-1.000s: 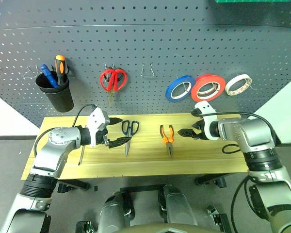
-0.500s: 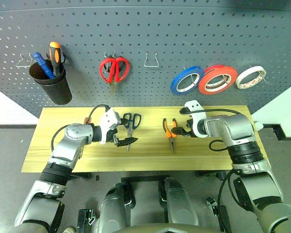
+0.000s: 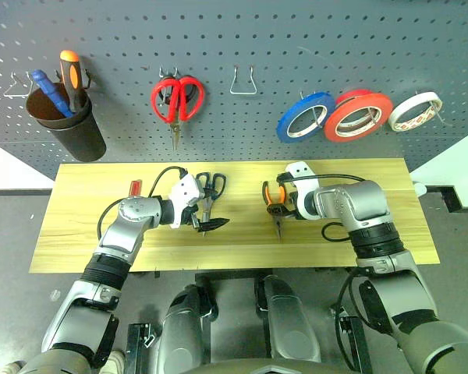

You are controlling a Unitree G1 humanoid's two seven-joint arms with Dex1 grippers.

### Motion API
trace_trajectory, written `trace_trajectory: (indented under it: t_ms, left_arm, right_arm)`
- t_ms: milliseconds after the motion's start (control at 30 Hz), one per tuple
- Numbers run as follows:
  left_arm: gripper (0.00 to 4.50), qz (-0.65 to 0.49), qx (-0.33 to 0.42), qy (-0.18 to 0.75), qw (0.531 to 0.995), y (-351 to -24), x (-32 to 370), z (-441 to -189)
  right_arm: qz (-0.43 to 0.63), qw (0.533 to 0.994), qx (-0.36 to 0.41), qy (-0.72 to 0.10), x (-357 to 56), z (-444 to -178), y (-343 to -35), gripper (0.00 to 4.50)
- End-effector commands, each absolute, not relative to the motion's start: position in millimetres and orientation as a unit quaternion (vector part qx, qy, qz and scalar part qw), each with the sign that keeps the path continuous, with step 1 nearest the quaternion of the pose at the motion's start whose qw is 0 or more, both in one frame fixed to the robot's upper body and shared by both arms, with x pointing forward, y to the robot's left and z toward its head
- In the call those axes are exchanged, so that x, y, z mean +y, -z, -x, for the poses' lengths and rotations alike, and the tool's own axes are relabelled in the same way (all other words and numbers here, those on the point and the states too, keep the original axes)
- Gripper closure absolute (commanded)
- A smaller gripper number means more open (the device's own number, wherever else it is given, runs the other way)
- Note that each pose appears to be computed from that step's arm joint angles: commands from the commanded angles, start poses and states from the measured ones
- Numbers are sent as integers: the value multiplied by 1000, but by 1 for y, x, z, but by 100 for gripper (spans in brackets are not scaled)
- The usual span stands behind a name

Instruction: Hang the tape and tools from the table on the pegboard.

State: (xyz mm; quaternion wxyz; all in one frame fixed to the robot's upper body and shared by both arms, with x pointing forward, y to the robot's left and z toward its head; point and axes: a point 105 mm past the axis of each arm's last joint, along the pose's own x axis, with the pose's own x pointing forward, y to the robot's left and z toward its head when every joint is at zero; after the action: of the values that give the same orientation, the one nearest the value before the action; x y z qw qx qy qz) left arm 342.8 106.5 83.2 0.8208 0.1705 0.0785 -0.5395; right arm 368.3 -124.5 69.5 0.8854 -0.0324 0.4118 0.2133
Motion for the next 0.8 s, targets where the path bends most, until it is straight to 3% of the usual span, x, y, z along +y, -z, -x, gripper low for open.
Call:
trace_trajectory:
  t_ms: [33,800]
  left_arm:
    - [0,-176,69,535,823,-85,108,-342]
    - [0,-177,80,519,833,-79,119,-331]
  right_arm:
    - [28,896,392,-209,-120,-378,-79,3]
    - [74,889,407,-197,-109,-379,-64,3]
